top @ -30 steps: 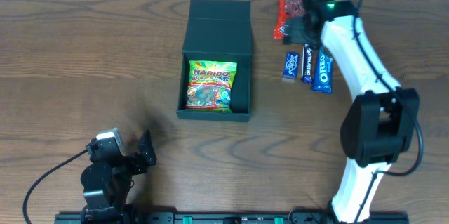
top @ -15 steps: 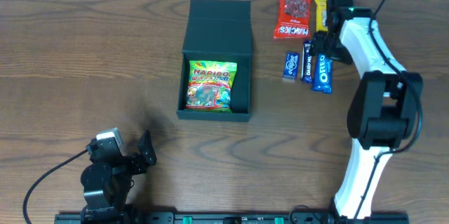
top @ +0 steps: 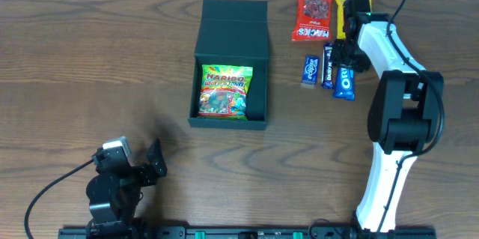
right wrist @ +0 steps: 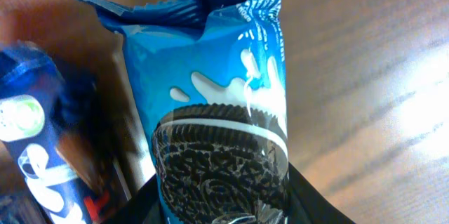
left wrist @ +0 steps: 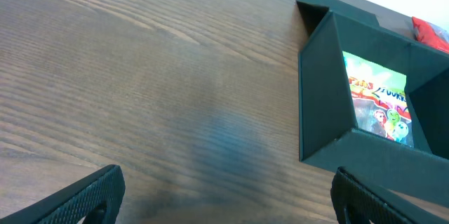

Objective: Pack container
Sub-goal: 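Move the right gripper back and grasp the blue Oreo pack, then place the Oreo pack upright in the box beside the Haribo bag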

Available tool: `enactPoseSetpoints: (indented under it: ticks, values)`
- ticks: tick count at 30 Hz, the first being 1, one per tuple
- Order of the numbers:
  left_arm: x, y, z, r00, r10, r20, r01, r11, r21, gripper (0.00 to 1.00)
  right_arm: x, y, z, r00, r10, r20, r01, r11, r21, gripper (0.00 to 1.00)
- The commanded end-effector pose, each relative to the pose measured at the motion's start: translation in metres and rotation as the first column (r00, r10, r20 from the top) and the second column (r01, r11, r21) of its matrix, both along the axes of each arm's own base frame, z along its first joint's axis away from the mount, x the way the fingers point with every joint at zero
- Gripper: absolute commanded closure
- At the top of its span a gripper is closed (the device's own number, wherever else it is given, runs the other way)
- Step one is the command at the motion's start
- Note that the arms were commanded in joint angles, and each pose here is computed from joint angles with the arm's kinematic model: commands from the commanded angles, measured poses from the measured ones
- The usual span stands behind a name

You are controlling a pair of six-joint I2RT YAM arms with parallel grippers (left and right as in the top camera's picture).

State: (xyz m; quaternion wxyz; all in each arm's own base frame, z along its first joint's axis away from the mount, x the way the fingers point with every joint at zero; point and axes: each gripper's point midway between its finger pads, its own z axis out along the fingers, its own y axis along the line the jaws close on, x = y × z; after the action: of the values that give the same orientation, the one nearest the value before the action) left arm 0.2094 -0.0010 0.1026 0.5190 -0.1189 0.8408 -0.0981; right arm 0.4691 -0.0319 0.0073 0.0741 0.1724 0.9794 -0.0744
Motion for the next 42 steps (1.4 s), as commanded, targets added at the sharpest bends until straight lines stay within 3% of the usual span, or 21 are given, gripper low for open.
enactPoseSetpoints:
  ticks: [1, 6, 11, 17, 22, 30, 32, 34, 36, 39, 42]
  values:
    - [0.000, -0.001, -0.005, 1.000, -0.005, -0.007, 0.005, 1.000, 0.001, 0.05, 0.019, -0.003, 0.045, 0.995, -0.008, 0.095, 0.008, 1.000, -0.004, 0.72]
    - [0.000, -0.001, -0.005, 1.000, -0.005, -0.007, 0.005, 1.000, 0.001, 0.05, 0.028, 0.025, 0.121, 0.977, 0.024, 0.211, -0.036, 0.998, 0.055, 0.75]
    - [0.000, -0.001, -0.005, 1.000, -0.005, -0.007, 0.005, 1.000, 0.001, 0.05, 0.004, 0.100, 0.157, 0.972, 0.062, 0.225, -0.110, 0.972, 0.210, 0.77]
    - [0.000, -0.001, -0.005, 1.000, -0.005, -0.007, 0.005, 1.000, 0.001, 0.05, -0.046, 0.194, 0.137, 0.981, 0.168, 0.098, -0.188, 0.944, 0.272, 0.78]
    - [0.000, -0.001, -0.005, 1.000, -0.005, -0.007, 0.005, 1.000, 0.001, 0.05, -0.083, 0.233, 0.107, 0.992, 0.124, 0.018, -0.125, 0.964, 0.234, 0.79]
    - [0.000, -0.001, -0.005, 1.000, -0.005, -0.007, 0.005, 1.000, 0.001, 0.05, -0.096, 0.271, 0.081, 0.993, 0.106, 0.041, -0.113, 0.961, 0.252, 0.79]
    - [0.000, -0.001, -0.005, 1.000, -0.005, -0.007, 0.005, 1.000, 0.001, 0.05, -0.097, 0.272, 0.080, 0.994, 0.096, 0.044, -0.104, 0.964, 0.246, 0.69]
    - [0.000, -0.001, -0.005, 1.000, -0.005, -0.007, 0.005, 1.000, 0.001, 0.05, -0.099, 0.273, 0.080, 0.994, 0.100, 0.041, -0.107, 0.964, 0.241, 0.48]
    - [0.000, -0.001, -0.005, 1.000, -0.005, -0.007, 0.005, 1.000, 0.001, 0.05, -0.102, 0.272, 0.080, 0.994, 0.102, 0.031, -0.106, 0.965, 0.239, 0.42]
    - [0.000, -0.001, -0.005, 1.000, -0.005, -0.007, 0.005, 1.000, 0.001, 0.05, -0.109, 0.269, 0.080, 0.995, 0.104, -0.002, -0.100, 0.967, 0.234, 0.24]
    - [0.000, -0.001, -0.005, 1.000, -0.005, -0.007, 0.005, 1.000, 0.001, 0.05, -0.112, 0.265, 0.084, 0.993, 0.113, -0.017, -0.107, 0.969, 0.223, 0.17]
